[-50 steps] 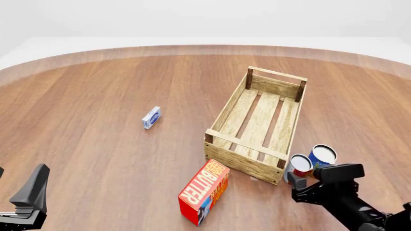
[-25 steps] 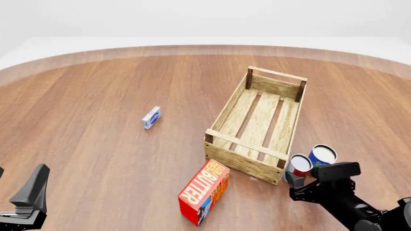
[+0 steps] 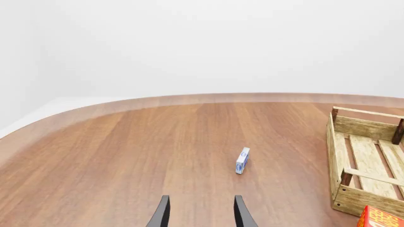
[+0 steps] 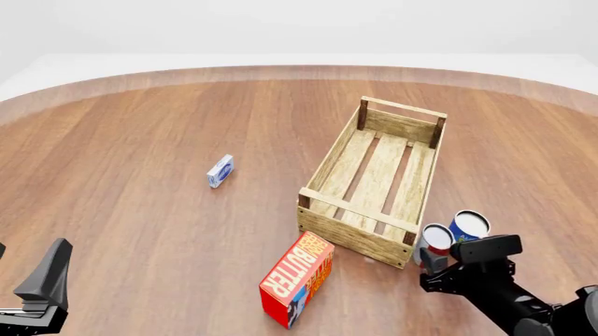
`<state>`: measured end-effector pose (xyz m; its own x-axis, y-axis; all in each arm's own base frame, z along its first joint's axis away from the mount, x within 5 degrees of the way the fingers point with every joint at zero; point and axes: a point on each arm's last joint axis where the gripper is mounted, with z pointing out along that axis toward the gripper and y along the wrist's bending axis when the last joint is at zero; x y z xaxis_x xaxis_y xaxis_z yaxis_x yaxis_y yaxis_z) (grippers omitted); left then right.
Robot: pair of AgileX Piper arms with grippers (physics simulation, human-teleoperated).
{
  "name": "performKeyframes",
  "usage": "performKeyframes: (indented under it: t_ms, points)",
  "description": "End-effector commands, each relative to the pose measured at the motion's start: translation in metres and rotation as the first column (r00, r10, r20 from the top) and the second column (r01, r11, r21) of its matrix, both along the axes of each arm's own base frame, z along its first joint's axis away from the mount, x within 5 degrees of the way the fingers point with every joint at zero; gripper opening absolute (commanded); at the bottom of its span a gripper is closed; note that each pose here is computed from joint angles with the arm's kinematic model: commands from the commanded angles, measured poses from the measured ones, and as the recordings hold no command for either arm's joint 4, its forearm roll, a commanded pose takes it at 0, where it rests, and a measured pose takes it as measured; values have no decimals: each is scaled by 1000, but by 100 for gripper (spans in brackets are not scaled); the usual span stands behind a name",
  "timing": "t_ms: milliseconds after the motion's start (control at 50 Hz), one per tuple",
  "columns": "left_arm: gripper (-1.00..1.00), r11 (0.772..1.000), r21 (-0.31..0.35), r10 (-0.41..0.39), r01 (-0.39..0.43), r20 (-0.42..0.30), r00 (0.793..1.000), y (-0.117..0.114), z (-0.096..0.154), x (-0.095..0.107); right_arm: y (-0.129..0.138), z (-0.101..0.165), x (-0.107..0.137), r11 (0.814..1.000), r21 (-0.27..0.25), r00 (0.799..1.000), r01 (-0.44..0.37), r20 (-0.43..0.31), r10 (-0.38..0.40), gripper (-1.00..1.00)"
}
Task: Pick up the tomato sauce, and put it in the wooden tray.
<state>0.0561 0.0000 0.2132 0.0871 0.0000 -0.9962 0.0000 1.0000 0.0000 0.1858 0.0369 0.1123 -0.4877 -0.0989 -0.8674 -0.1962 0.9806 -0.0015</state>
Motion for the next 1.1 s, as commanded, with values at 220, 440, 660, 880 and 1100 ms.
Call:
performKeyframes:
  t_ms: [220, 440, 660, 880, 1100]
  points:
    - [100, 1000, 0, 0, 0, 0, 1000, 0, 0, 0, -5, 13, -6, 1000, 6, 1000, 19, 23, -19, -100]
    - [100, 1000, 0, 0, 0, 0, 1000, 0, 0, 0, -6, 25, -11, 1000, 3, 999, 21, 41, -21, -100]
    - [100, 1000, 0, 0, 0, 0, 1000, 0, 0, 0, -7, 35, -13, 1000, -1, 998, 19, 53, -19, -100]
    - [100, 1000, 0, 0, 0, 0, 1000, 0, 0, 0, -7, 47, -15, 1000, -4, 998, 15, 68, -14, -100]
    - [100, 1000, 0, 0, 0, 0, 1000, 0, 0, 0, -7, 59, -19, 1000, 10, 996, 15, 85, -15, -100]
